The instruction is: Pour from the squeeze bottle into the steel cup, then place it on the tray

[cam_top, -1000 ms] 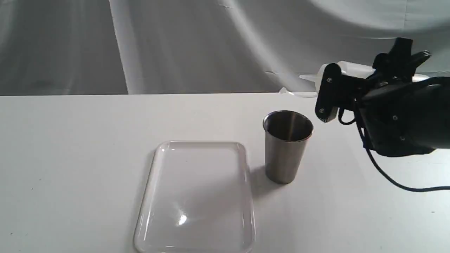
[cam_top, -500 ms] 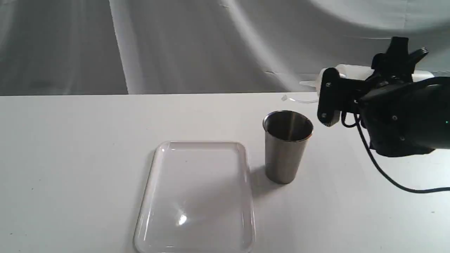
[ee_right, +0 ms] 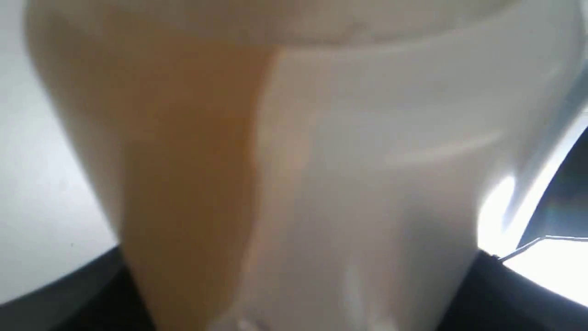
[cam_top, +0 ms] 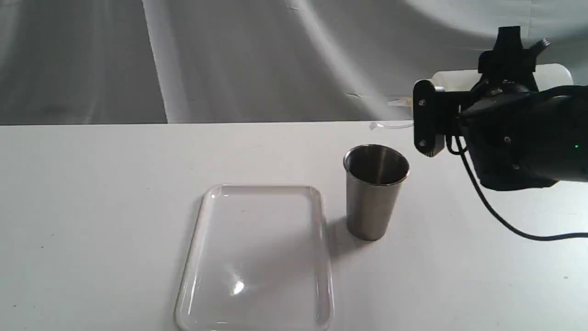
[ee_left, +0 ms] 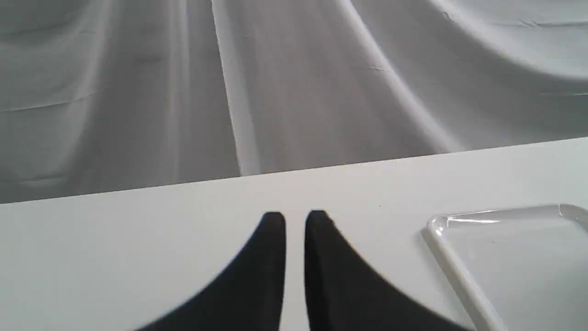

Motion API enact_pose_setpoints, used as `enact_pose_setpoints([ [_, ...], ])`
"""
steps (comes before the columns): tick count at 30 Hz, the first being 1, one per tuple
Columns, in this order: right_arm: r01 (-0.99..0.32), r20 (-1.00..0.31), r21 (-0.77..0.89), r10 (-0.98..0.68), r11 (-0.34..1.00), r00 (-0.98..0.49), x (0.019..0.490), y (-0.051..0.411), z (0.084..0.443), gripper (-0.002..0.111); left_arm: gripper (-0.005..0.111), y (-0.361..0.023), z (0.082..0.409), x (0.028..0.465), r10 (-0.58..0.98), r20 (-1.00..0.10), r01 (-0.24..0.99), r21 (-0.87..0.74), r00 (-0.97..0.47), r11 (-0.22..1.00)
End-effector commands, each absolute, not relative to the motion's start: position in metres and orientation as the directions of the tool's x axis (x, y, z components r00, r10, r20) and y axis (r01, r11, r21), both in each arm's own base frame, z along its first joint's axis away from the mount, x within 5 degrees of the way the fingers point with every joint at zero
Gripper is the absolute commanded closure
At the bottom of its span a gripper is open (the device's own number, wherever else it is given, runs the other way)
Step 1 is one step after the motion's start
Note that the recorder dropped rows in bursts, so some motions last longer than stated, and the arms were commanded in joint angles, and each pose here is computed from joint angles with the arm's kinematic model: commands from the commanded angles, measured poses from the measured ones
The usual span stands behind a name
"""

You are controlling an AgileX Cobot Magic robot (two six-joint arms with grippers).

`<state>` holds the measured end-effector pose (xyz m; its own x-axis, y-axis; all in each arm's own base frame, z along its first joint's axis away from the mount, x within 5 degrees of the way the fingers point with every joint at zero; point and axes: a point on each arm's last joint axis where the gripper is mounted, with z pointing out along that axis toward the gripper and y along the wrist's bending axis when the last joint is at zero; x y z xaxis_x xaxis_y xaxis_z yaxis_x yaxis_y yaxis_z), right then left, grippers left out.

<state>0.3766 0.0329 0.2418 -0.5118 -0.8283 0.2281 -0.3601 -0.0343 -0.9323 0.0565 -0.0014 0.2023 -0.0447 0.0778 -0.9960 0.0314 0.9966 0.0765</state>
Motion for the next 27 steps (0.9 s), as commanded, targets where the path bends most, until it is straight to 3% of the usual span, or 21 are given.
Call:
enact_pose_setpoints([
  [1,-0.347,0.272,-0.933,-0.815,-0.093,-0.512,0.3766,0.0321,0.2519,0.057,0.098,-0.0017,0.2012,0.0564,0.076,-0.996,0.037,0.074,-0.043,0.997],
  [12,-0.395,0.366,-0.902,-0.796,-0.174,-0.483,0.3762,0.0314,0.2524,0.057,0.098,-0.0017,0.2012,0.0564,0.076,-0.996,0.037,0.074,-0.043,0.997],
  [27,-0.403,0.382,-0.895,-0.791,-0.188,-0.478,0.3762,0.0313,0.2525,0.057,0.098,-0.0017,0.2012,0.0564,0.074,-0.996,0.036,0.072,-0.043,0.997],
])
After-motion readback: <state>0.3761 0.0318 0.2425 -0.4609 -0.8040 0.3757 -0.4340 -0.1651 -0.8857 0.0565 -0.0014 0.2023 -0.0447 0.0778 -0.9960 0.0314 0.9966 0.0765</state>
